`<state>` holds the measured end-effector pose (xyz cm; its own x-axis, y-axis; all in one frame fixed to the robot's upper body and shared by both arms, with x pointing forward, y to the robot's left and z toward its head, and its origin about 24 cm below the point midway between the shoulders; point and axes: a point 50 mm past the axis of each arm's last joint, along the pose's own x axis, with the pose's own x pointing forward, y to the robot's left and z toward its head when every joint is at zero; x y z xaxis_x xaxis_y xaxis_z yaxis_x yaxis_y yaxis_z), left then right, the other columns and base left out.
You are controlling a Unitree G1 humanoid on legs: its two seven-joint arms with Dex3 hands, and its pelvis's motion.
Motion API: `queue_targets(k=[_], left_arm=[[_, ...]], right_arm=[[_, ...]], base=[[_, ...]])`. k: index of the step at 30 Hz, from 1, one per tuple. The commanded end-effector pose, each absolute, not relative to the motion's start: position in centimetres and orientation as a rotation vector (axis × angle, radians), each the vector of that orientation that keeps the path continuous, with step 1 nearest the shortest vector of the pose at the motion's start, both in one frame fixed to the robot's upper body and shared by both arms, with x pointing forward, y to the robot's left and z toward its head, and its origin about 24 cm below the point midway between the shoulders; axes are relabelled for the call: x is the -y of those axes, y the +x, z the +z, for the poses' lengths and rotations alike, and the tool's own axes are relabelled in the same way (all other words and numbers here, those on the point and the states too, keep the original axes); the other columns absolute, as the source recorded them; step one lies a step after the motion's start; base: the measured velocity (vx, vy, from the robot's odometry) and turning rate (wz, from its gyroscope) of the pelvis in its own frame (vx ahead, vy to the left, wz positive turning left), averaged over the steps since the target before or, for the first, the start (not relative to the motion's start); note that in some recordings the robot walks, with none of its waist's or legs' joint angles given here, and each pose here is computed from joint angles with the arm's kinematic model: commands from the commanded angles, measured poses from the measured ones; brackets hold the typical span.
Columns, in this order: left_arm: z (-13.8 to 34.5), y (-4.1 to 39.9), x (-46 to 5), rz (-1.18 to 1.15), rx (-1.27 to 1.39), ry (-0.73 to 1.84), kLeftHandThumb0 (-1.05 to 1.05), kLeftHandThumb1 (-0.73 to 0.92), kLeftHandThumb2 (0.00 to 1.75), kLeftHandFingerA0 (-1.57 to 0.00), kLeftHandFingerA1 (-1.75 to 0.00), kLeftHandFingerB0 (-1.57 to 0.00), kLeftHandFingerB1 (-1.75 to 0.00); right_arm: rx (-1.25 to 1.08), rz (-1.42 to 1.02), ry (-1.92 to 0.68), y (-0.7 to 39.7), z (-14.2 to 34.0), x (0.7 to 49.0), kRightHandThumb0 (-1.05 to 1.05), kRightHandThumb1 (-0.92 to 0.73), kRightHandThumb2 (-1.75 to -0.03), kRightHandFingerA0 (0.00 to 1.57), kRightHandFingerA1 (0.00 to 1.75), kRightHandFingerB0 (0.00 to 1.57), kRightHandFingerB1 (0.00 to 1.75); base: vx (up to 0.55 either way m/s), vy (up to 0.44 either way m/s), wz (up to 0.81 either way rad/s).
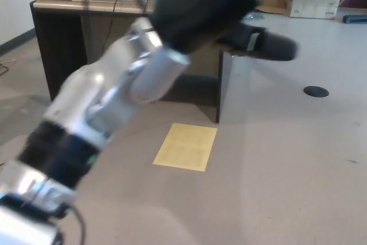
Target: A person hands over a black lunchbag to the robot and the robot uses its left hand to grab the strips of the lunchbag, the gives it back to the person.
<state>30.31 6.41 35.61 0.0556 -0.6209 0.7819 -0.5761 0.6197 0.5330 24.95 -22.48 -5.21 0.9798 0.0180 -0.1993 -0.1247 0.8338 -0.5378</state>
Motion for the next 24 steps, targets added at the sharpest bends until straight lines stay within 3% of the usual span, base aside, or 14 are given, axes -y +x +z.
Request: queue_targets(k=[1, 4, 7, 9, 10, 11, 12, 13, 14, 20, 21, 22, 23, 24], left_arm=[[28.8, 29.7, -18.3, -0.048, 1.122, 1.043, -0.86, 0.50, 0.89, 0.00, 0.00, 0.00, -0.02], [24.5, 28.5, -21.0, -0.066, 0.995, 0.997, -0.83, 0.48, 0.86, 0.00, 0.00, 0.00, -0.05], [18.7, 27.0, -24.1, -0.026, 0.836, 0.948, -0.75, 0.47, 0.85, -0.03, -0.22, -0.09, -0.24], [16.5, 26.3, -25.3, -0.007, 0.760, 0.943, -0.77, 0.50, 0.86, -0.03, -0.24, -0.10, -0.26], [14.8, 25.5, -26.2, 0.017, 0.695, 0.934, -0.77, 0.62, 0.63, -0.08, -0.24, -0.14, -0.24], [12.8, 24.6, -27.2, 0.036, 0.617, 0.904, -0.71, 0.55, 0.83, -0.06, -0.36, -0.10, -0.37], [10.6, 23.4, -28.2, 0.059, 0.535, 0.870, -0.35, 0.44, 0.99, 0.00, -0.49, 0.00, -0.46], [9.6, 22.8, -28.7, 0.073, 0.502, 0.860, -0.35, 0.44, 0.99, 0.00, -0.49, 0.00, -0.46], [8.3, 22.1, -29.3, 0.104, 0.458, 0.870, -0.64, 0.73, 0.62, -0.17, -0.30, -0.20, -0.28], [2.3, 18.9, -32.3, 0.227, 0.190, 0.886, -0.64, 0.77, 0.64, -0.29, -0.32, -0.29, -0.30], [1.4, 18.5, -32.8, 0.248, 0.144, 0.893, -0.64, 0.76, 0.63, -0.32, -0.33, -0.32, -0.31], [0.8, 18.2, -33.0, 0.262, 0.119, 0.896, -0.64, 0.76, 0.63, -0.32, -0.33, -0.32, -0.31], [-0.1, 17.8, -33.4, 0.280, 0.054, 0.890, -0.74, 0.64, 0.94, -0.29, -0.47, -0.28, -0.44], [-0.5, 17.7, -33.7, 0.289, 0.017, 0.884, -0.76, 0.67, 0.96, -0.30, -0.47, -0.29, -0.45]], right_arm=[[-0.212, 0.052, -0.583, 25.0, -5.1, 23.4, -0.48, -0.65, -0.59, 0.44, 0.43, 0.55, 0.44], [-0.214, 0.051, -0.590, 25.0, -5.1, 23.4, -0.46, -0.65, -0.59, 0.45, 0.43, 0.56, 0.44], [-0.214, 0.051, -0.596, 25.1, -5.1, 23.2, -0.48, -0.66, -0.59, 0.45, 0.42, 0.54, 0.43], [-0.210, 0.047, -0.594, 25.3, -5.1, 23.2, -0.48, -0.66, -0.59, 0.46, 0.43, 0.54, 0.43], [-0.208, 0.047, -0.598, 25.2, -5.1, 23.2, -0.49, -0.66, -0.60, 0.47, 0.44, 0.53, 0.43], [-0.207, 0.045, -0.595, 25.2, -5.1, 23.1, -0.50, -0.66, -0.59, 0.50, 0.45, 0.51, 0.42], [-0.209, 0.041, -0.590, 25.1, -5.2, 23.1, -0.51, -0.66, -0.59, 0.50, 0.45, 0.51, 0.42], [-0.212, 0.042, -0.591, 25.1, -5.2, 23.1, -0.51, -0.66, -0.59, 0.50, 0.45, 0.51, 0.42], [-0.211, 0.043, -0.593, 25.1, -5.2, 23.1, -0.57, -0.55, -0.92, 0.47, 0.60, 0.38, 0.53], [-0.219, 0.052, -0.607, 25.1, -5.3, 23.1, -0.58, -0.56, -0.94, 0.47, 0.61, 0.36, 0.52], [-0.217, 0.052, -0.611, 25.1, -5.3, 23.1, -0.56, -0.68, -0.61, 0.51, 0.47, 0.48, 0.41], [-0.214, 0.052, -0.613, 25.1, -5.3, 23.0, -0.56, -0.68, -0.61, 0.51, 0.47, 0.48, 0.41], [-0.214, 0.049, -0.611, 25.1, -5.3, 23.0, -0.55, -0.68, -0.60, 0.51, 0.47, 0.48, 0.41], [-0.215, 0.046, -0.606, 25.2, -5.3, 22.9, -0.55, -0.54, -0.94, 0.45, 0.60, 0.35, 0.52]], base=[[0.00, 0.000, 0.00], [0.00, 0.000, 0.00], [0.00, 0.000, 0.00], [0.00, 0.000, 0.00], [0.00, 0.000, 0.00], [0.00, 0.000, 0.00], [0.00, 0.000, 0.00], [0.00, 0.000, 0.00], [0.00, 0.000, 0.00], [0.00, 0.000, 0.00], [0.00, 0.000, 0.00], [0.00, 0.000, 0.00], [0.00, 0.000, 0.00], [0.00, 0.000, 0.00]])
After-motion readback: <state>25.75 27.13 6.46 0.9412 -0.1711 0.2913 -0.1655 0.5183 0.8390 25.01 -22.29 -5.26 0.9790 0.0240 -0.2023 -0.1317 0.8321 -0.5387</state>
